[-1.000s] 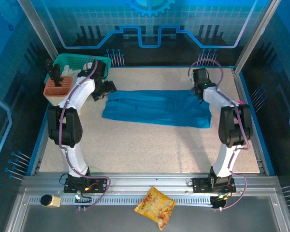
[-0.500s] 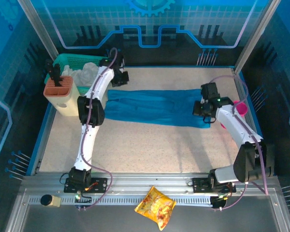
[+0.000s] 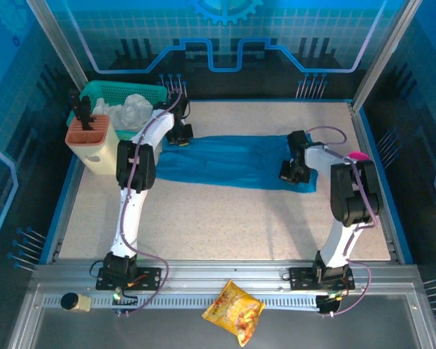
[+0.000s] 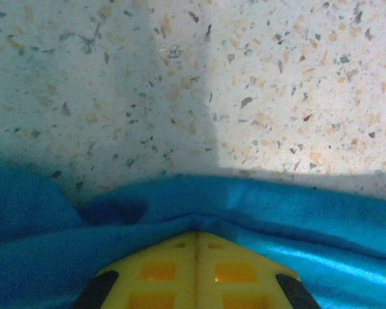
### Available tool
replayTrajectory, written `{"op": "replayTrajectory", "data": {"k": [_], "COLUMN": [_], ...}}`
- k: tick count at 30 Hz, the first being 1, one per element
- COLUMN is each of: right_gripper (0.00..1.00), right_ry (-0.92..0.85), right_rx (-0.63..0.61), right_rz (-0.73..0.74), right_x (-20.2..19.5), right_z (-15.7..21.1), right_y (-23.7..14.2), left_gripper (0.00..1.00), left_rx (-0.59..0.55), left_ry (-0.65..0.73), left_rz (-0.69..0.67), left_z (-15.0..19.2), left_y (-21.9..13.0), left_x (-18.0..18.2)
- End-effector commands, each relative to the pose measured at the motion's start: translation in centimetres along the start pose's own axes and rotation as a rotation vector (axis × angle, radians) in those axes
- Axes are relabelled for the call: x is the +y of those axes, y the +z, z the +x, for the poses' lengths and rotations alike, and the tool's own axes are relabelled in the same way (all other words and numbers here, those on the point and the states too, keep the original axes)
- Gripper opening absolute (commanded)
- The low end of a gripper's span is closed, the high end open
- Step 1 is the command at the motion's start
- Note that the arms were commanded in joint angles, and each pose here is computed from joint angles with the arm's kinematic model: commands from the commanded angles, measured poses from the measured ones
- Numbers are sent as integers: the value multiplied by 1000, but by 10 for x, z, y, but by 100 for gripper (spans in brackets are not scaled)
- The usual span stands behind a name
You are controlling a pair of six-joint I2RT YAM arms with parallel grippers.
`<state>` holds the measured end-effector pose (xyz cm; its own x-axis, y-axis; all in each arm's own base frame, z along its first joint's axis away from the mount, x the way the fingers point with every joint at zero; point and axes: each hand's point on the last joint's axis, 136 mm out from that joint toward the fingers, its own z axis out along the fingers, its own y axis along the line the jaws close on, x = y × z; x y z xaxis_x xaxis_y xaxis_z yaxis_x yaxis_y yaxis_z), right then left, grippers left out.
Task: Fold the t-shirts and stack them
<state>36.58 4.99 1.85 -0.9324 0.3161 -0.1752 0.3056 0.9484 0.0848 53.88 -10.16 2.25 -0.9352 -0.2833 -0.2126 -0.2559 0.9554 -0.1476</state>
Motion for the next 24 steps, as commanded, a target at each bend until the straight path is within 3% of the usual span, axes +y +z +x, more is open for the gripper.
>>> {"op": "replayTrajectory", "data": {"k": [1, 11, 17, 24], "right_gripper": [0, 0, 0, 0], "right_ry": [9, -78, -91, -33], "right_rx": [3, 53, 62, 89], "right_rz": [27, -9, -114, -269], "right_x": [-7, 16, 57, 103], "right_z": [-22, -101, -142, -158], "right_y": [16, 33, 44, 66], "left_gripper": [0, 0, 0, 0], "left_rx": [47, 139, 239, 337], "left_ry": [-8, -62, -101, -146], "left_rz": [-96, -158, -93, -48], "left_z": [28, 123, 195, 277], "left_y": [-2, -13, -19, -25], "left_x": [20, 62, 57, 47]}}
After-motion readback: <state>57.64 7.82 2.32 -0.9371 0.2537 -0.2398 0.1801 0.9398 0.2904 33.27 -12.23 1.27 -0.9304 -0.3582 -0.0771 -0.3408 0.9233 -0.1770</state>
